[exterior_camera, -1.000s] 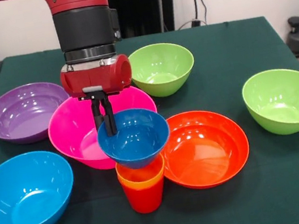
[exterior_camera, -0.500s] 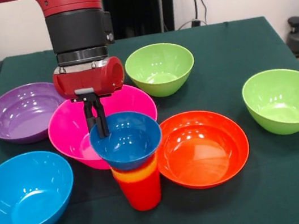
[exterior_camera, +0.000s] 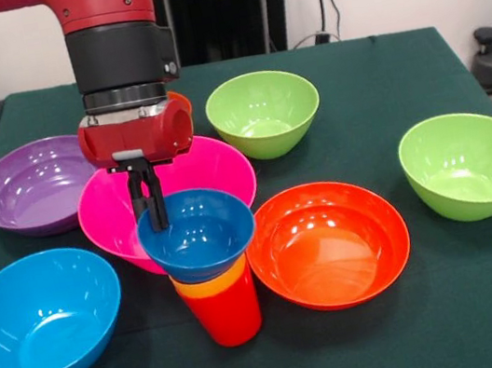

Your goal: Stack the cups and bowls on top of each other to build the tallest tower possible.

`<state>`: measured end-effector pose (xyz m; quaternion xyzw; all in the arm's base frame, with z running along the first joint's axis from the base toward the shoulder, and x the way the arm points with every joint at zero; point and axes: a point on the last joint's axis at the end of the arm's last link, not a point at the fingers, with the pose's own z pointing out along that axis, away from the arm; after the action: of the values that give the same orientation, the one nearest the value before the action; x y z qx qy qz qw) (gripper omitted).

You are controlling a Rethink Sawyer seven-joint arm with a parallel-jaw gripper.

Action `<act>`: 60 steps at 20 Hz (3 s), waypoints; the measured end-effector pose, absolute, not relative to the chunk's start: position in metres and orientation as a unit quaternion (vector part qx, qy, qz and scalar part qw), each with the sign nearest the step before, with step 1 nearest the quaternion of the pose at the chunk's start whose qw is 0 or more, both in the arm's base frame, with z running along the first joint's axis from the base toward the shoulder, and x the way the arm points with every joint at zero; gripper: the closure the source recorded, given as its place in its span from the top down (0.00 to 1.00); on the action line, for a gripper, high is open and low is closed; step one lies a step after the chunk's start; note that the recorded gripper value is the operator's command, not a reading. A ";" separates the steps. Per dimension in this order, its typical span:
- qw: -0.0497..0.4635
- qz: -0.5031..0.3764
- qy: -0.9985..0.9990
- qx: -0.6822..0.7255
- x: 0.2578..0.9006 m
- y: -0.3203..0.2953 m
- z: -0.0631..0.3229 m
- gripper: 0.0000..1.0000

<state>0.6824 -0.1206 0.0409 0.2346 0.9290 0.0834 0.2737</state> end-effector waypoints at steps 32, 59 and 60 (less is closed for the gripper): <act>0.299 0.103 0.926 0.207 0.689 -0.080 0.030 0.00; 0.299 0.081 0.932 0.187 0.688 -0.071 0.030 0.00; 0.299 0.081 0.932 0.187 0.688 -0.071 0.030 0.00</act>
<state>0.6875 -0.0711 0.0298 0.1873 0.9324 0.0806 0.2985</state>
